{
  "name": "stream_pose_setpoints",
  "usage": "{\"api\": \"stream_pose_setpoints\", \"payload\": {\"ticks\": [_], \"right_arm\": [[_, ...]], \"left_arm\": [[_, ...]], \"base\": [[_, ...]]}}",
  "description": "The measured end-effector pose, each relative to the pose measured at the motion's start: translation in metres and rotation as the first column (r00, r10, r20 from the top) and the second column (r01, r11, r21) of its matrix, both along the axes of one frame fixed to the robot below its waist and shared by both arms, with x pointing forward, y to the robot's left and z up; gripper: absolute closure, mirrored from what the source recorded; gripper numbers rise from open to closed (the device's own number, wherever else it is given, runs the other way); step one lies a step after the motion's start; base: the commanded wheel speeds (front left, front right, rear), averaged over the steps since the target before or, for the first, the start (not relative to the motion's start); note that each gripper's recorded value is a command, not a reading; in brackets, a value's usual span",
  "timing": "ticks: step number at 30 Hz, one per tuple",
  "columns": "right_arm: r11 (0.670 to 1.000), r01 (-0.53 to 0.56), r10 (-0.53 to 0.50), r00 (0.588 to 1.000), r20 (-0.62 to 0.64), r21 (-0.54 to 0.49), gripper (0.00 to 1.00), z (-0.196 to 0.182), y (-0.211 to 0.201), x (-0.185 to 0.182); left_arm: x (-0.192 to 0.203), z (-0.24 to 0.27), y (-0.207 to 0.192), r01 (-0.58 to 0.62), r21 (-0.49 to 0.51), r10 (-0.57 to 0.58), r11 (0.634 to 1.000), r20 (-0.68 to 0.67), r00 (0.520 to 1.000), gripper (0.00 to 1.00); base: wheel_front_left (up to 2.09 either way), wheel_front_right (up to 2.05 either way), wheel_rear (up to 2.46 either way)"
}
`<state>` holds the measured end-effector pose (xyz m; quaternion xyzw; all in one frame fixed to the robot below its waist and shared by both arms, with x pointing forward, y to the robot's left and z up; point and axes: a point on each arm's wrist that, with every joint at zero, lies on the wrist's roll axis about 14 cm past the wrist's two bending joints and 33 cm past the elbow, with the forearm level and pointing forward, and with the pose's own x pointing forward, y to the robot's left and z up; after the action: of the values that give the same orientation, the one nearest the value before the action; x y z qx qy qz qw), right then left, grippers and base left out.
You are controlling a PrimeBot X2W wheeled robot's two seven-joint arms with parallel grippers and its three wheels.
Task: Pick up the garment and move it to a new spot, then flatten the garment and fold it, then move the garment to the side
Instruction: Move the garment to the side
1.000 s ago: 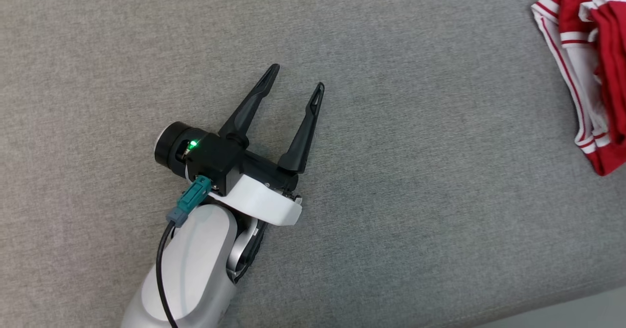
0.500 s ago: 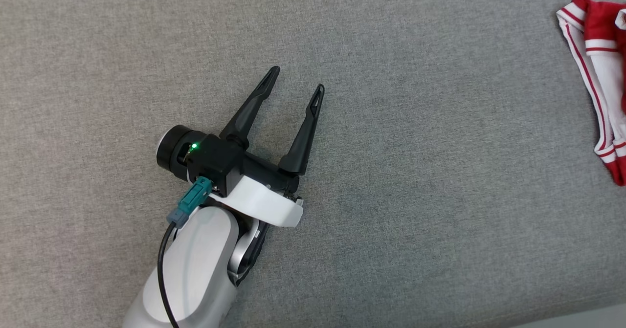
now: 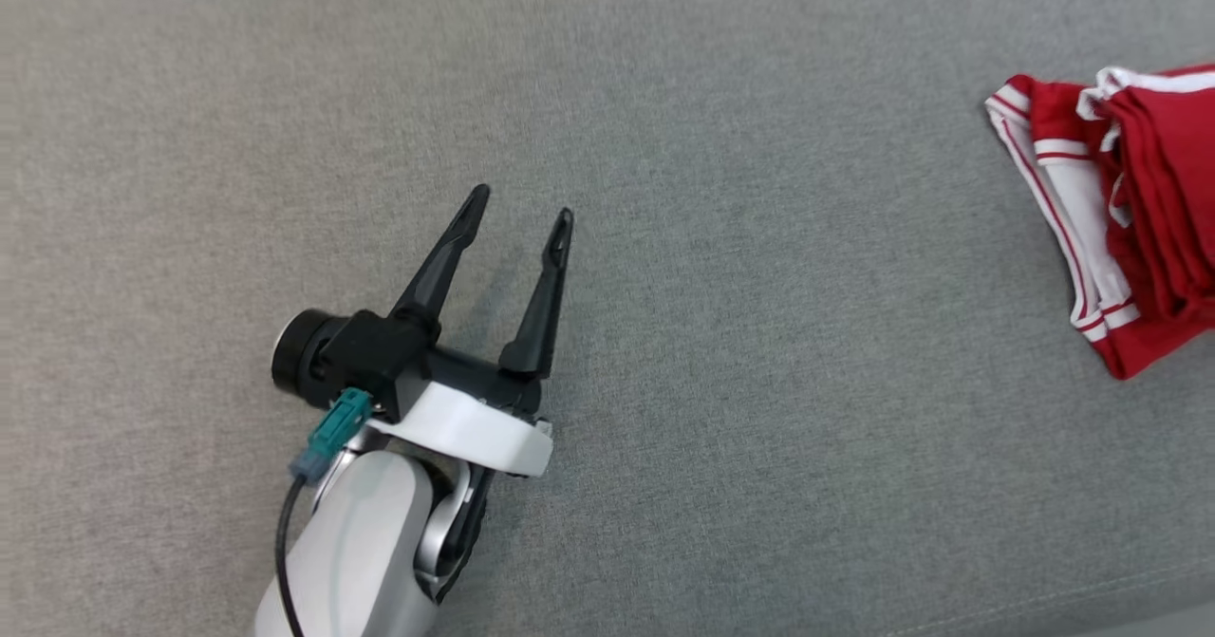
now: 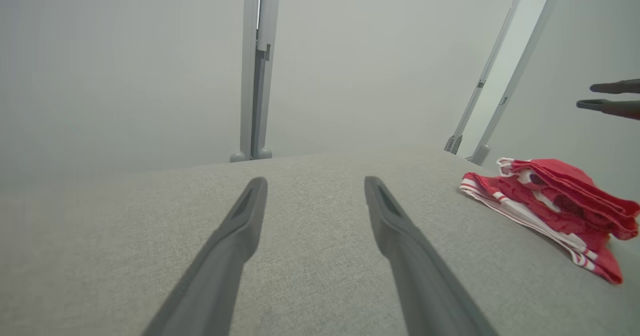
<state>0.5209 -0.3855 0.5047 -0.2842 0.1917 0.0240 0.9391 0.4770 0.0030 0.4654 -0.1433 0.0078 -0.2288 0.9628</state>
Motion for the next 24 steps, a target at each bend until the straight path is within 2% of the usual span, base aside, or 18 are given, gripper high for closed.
{"api": "stream_pose_setpoints", "payload": {"ticks": [4, 7, 12, 13, 17, 21, 24], "right_arm": [[0.988, -0.09, 0.07, 0.985, 0.157, 0.122, 0.0, 0.024, 0.043, 0.003], [0.966, -0.147, 0.089, 0.962, 0.258, 0.215, 0.0, 0.039, 0.072, 0.0], [0.907, -0.243, 0.105, 0.921, 0.376, 0.343, 0.0, 0.052, 0.123, -0.009], [0.881, -0.281, 0.112, 0.906, 0.409, 0.381, 0.0, 0.053, 0.144, -0.014], [0.83, -0.341, 0.106, 0.872, 0.477, 0.44, 0.0, 0.058, 0.181, -0.029], [0.808, -0.364, 0.108, 0.865, 0.489, 0.464, 0.0, 0.049, 0.205, -0.047], [0.774, -0.367, 0.076, 0.862, 0.501, 0.516, 0.0, 0.045, 0.225, -0.063]], "left_arm": [[-0.007, 0.016, 0.018, -0.059, 0.007, 0.059, 0.998, 0.028, 0.998, 0.0], [-0.013, 0.028, 0.031, -0.098, 0.012, 0.097, 0.995, 0.052, 0.994, 0.0], [-0.027, 0.04, 0.057, -0.167, 0.026, 0.165, 0.986, 0.076, 0.983, 0.0], [-0.031, 0.048, 0.071, -0.214, 0.018, 0.211, 0.977, 0.093, 0.973, 0.0], [-0.045, 0.05, 0.089, -0.258, 0.04, 0.253, 0.965, 0.103, 0.962, 0.0], [-0.056, 0.046, 0.099, -0.283, 0.048, 0.278, 0.958, 0.087, 0.957, 0.0], [-0.064, 0.046, 0.111, -0.32, 0.055, 0.315, 0.946, 0.083, 0.946, 0.0]], "base": [[0.0, 0.0, 0.0], [0.0, 0.0, 0.0], [0.0, 0.0, 0.0], [0.0, 0.0, 0.0], [0.0, 0.0, 0.0], [0.0, 0.0, 0.0], [0.0, 0.0, 0.0]]}}
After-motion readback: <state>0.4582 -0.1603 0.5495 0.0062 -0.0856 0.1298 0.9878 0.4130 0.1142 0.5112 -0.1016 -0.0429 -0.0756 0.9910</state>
